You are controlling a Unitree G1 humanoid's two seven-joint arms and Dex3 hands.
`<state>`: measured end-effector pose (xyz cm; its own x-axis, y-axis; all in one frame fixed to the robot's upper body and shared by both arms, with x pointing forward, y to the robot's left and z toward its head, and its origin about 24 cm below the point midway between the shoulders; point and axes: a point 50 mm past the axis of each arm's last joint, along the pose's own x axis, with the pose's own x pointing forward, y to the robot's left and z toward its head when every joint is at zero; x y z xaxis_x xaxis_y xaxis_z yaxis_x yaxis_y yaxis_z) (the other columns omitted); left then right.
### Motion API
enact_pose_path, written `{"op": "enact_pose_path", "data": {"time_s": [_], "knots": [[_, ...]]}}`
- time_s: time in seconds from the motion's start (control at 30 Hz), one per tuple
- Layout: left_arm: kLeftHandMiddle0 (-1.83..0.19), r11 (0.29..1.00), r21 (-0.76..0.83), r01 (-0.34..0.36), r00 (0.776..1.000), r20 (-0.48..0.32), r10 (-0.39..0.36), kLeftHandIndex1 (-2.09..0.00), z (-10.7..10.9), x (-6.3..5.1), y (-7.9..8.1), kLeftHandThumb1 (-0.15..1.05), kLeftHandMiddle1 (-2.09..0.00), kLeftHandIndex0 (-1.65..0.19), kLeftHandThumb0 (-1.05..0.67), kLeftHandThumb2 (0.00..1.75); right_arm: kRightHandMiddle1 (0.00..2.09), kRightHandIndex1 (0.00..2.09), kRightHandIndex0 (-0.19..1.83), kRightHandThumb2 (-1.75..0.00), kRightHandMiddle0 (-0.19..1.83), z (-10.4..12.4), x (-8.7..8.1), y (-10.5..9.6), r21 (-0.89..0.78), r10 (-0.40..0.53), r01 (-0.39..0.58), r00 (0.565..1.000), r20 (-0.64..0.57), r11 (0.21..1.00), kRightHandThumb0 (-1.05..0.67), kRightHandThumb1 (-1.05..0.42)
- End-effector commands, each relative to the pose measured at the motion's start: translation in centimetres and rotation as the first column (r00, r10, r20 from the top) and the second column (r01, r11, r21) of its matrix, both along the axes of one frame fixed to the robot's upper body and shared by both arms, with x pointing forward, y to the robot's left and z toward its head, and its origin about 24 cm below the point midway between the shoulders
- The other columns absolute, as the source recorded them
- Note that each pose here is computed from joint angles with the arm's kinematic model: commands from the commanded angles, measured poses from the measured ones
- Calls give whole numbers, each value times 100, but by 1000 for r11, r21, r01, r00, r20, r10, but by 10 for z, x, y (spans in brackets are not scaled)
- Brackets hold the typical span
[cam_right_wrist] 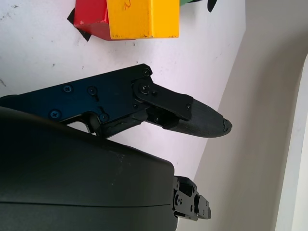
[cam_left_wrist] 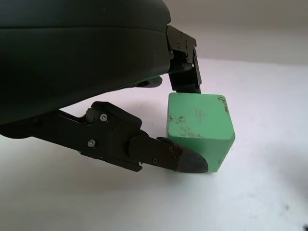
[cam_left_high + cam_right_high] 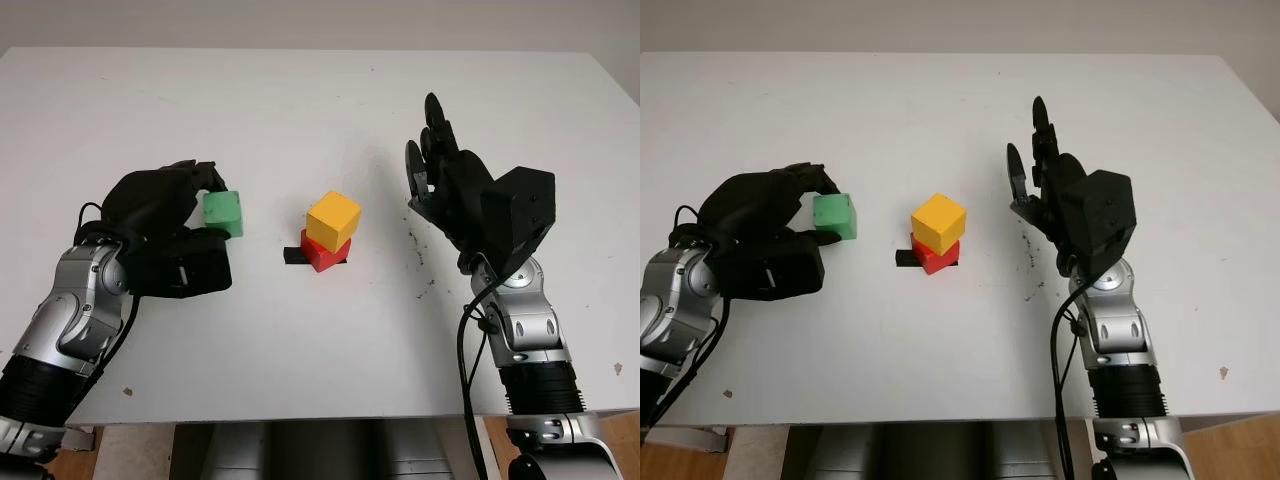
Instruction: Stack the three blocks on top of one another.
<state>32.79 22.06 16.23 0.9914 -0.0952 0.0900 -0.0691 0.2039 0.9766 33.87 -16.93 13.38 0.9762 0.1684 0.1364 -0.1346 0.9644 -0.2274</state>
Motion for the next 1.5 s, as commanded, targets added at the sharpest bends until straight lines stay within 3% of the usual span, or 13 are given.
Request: {"op": "enact_pose_path", "data": {"time_s": [0.0,0.3,0.5,0.7,0.77,0.97,1.17,1.3,1.47], "knots": [[-32,998,-56,-12,1000,28,13,-167,0,-1,3,105,-8,-10,-41,29,0,0,-19,-74,-19,4,-1,-3,-6,-8,9,1000,16,1000,-58,-105],[-36,992,-127,-11,1000,20,13,-166,7,-2,8,105,-7,-13,-37,19,0,0,-19,-72,-19,3,-1,-2,-13,-15,15,1000,15,1000,-56,-105],[-41,963,-259,71,997,6,-72,-179,40,-5,10,105,-8,-24,-36,12,0,0,-19,-72,-19,2,-1,0,-14,-2,2,1000,-4,1000,-56,-105],[-40,947,-291,135,985,-66,-160,-161,76,-7,7,105,-6,-33,-39,13,0,0,-19,-70,-19,1,0,3,-28,-17,16,1000,-20,999,-58,-105],[-37,947,-278,163,973,-113,-201,-163,91,-6,5,105,-5,-29,-39,17,0,0,-19,-68,-19,1,1,4,-36,-20,20,1000,-19,999,-58,-105],[-40,943,-244,225,943,-188,-273,-161,121,-1,-9,105,-6,-30,-42,16,0,0,-19,-65,-19,1,2,7,-31,-24,23,999,-22,999,-58,-105],[-43,918,-304,254,918,-222,-328,-166,136,-1,-28,105,-8,-43,-41,14,2,1,-19,-63,-18,-2,3,11,-45,-26,24,999,-39,999,-53,-105],[-46,879,-350,324,888,-209,-411,-162,140,-7,-51,105,-9,-45,-43,13,2,1,-19,-63,-19,-6,4,14,-51,-21,19,999,-49,999,-48,-105],[-46,833,-390,393,867,-144,-477,-171,136,-14,-81,105,-8,-42,-43,17,5,2,-18,-63,-18,-10,4,17,-62,-20,17,999,-41,998,-52,-105]]}}
